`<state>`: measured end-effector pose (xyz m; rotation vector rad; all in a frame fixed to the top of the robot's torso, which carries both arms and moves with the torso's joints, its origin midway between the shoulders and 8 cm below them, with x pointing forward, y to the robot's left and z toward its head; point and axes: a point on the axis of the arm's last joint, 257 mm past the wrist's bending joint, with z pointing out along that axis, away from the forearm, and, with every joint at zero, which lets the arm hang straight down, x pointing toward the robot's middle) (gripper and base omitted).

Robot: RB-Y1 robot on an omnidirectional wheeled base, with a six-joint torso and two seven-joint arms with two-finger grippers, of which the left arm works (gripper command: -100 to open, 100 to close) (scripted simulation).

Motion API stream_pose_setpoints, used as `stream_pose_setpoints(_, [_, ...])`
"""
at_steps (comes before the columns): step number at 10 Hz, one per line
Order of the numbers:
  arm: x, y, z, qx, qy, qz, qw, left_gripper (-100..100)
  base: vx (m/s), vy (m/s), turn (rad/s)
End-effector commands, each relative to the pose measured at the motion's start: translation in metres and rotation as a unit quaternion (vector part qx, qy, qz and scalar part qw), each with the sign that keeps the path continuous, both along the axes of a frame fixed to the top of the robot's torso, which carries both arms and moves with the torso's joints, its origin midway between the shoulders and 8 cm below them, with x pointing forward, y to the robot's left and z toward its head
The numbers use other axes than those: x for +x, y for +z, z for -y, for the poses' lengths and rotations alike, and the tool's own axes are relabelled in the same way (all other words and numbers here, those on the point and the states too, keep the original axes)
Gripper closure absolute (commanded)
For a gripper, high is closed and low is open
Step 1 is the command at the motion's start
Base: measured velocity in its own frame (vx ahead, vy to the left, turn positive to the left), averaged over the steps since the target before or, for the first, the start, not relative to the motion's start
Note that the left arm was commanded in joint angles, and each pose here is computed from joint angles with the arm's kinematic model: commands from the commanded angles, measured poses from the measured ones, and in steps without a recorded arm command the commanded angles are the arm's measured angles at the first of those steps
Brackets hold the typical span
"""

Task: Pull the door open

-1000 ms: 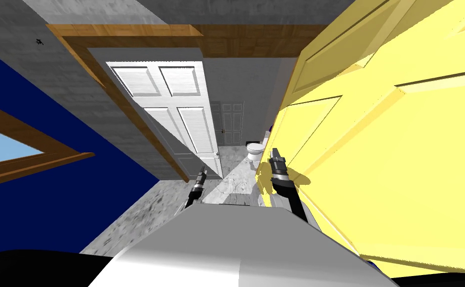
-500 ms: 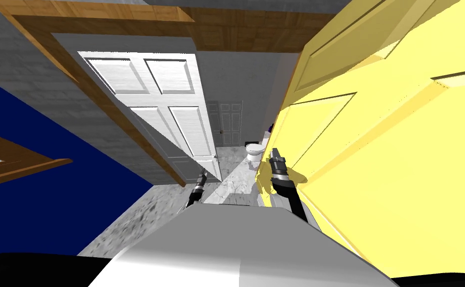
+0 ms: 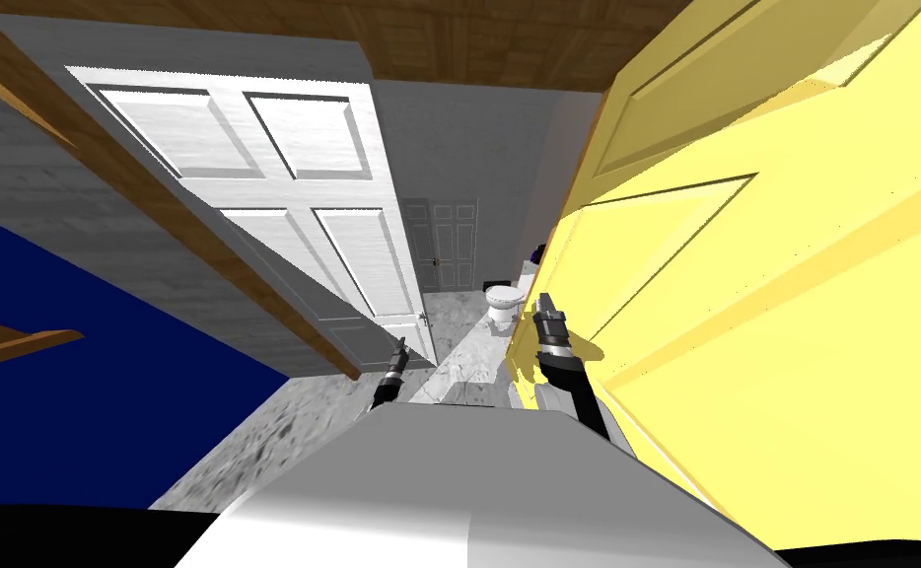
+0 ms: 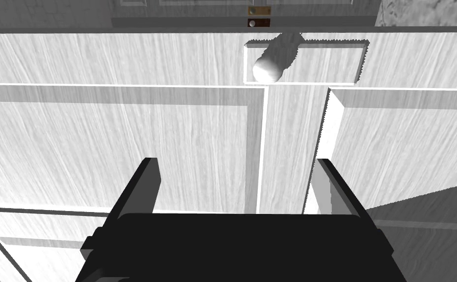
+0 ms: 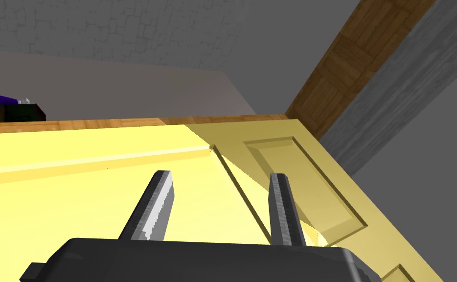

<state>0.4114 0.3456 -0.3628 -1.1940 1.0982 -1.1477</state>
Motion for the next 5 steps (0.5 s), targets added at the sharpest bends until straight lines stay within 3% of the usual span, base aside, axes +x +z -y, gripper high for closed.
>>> stream_pose_setpoints(1, [-0.002, -0.01, -0.003, -0.004, 0.002, -0.01, 0.9999, -100, 0.152, 0.017, -0.05])
stream_pose_setpoints(5, [-0.007, -0.029, -0.007, -0.012, 0.008, -0.031, 0.9994, -100, 0.136, 0.024, -0.035])
